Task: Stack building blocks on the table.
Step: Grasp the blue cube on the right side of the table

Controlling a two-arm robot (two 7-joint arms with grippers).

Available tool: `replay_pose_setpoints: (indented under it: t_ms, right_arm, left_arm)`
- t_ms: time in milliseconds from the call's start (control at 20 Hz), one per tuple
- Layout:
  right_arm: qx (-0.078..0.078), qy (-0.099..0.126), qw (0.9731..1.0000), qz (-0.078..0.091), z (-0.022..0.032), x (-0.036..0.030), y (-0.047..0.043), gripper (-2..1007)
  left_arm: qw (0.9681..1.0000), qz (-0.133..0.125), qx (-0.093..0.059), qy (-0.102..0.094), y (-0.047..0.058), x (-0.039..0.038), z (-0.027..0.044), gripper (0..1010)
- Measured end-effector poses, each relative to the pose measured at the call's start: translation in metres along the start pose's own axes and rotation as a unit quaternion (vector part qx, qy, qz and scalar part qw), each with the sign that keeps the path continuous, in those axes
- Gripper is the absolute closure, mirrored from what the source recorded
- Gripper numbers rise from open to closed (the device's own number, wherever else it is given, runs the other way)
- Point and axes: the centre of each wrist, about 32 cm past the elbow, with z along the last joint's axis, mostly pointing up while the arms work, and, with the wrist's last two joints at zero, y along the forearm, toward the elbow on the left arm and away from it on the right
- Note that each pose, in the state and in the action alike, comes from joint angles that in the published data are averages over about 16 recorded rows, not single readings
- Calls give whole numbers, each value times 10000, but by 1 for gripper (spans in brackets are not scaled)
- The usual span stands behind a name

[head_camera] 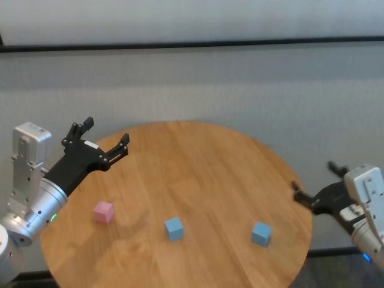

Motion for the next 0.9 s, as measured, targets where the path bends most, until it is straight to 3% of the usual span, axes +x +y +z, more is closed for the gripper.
replay_pose_setpoints:
  t_ms: [250, 500, 700, 900]
  right_arm:
    - [-180, 180, 9977, 635, 93, -11, -133, 4]
    - [-438, 356, 9902, 1279, 186, -53, -246, 4]
    - [-636, 432, 9849, 1554, 219, -87, -256, 4]
    - [-767, 450, 9818, 1679, 219, -108, -189, 4]
  left_arm:
    - [10000, -25, 36, 6, -13, -6, -3, 10]
    - [10000, -44, 72, 16, -26, -10, -6, 10]
    - [9999, -54, 91, 22, -33, -12, -7, 10]
    - [9999, -62, 104, 26, -37, -13, -8, 10]
